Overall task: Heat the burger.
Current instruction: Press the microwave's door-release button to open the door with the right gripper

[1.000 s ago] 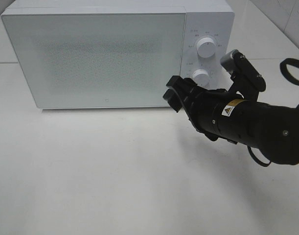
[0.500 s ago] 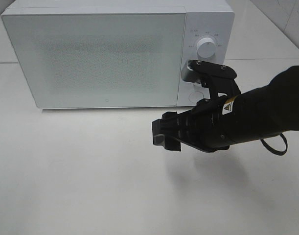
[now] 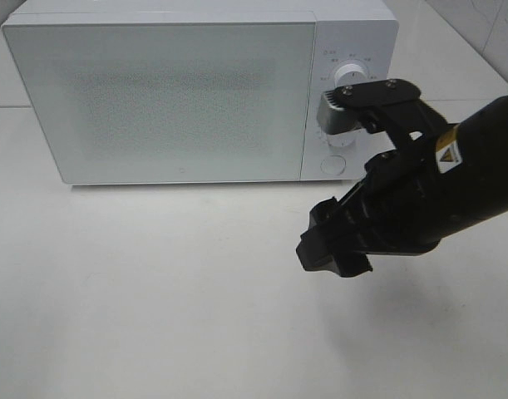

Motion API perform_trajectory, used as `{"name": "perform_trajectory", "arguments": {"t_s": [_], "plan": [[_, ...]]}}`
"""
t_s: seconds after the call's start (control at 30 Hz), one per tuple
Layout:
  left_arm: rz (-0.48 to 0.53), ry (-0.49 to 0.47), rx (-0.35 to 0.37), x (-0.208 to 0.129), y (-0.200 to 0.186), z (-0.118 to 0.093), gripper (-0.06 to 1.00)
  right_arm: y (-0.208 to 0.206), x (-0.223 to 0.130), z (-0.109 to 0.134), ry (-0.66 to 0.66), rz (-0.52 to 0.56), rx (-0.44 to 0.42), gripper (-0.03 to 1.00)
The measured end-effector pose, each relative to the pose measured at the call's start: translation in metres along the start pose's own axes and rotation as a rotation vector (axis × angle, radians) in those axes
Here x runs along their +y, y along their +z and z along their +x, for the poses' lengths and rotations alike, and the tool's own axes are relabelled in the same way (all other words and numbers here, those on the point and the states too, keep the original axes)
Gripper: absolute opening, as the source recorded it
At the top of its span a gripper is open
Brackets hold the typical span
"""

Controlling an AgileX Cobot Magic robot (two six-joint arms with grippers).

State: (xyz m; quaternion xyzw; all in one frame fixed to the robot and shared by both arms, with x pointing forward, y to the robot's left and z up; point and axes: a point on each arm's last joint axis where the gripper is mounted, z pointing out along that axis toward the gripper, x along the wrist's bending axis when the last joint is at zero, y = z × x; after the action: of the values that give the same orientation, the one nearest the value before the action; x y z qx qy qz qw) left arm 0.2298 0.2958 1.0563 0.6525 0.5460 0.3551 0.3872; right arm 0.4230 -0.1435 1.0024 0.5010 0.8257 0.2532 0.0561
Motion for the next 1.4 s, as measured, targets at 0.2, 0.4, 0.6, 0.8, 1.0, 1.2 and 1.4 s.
{"name": "perform_trajectory", "arguments": {"t_s": [0.2, 0.4, 0.6, 0.8, 1.0, 1.2, 1.4], "plan": [[0.000, 0.000, 0.000, 0.000, 0.000, 0.000, 0.99, -0.036, -0.009, 0.000, -0.026, -0.022, 0.004, 0.75], [0.000, 0.000, 0.000, 0.000, 0.000, 0.000, 0.99, -0.072, -0.025, 0.000, -0.040, -0.036, 0.014, 0.75], [0.000, 0.000, 0.000, 0.000, 0.000, 0.000, 0.99, -0.092, -0.036, 0.000, -0.047, -0.062, 0.024, 0.75], [0.000, 0.000, 0.000, 0.000, 0.000, 0.000, 0.99, -0.118, -0.053, -0.009, -0.021, -0.080, 0.006, 0.75], [0.000, 0.000, 0.000, 0.000, 0.000, 0.000, 0.99, -0.141, -0.067, -0.031, 0.049, -0.144, -0.096, 0.75], [0.000, 0.000, 0.000, 0.000, 0.000, 0.000, 0.99, -0.166, -0.088, -0.036, 0.073, -0.247, -0.172, 0.75], [0.000, 0.000, 0.000, 0.000, 0.000, 0.000, 0.99, -0.187, -0.112, -0.033, 0.081, -0.364, -0.245, 0.75]]}}
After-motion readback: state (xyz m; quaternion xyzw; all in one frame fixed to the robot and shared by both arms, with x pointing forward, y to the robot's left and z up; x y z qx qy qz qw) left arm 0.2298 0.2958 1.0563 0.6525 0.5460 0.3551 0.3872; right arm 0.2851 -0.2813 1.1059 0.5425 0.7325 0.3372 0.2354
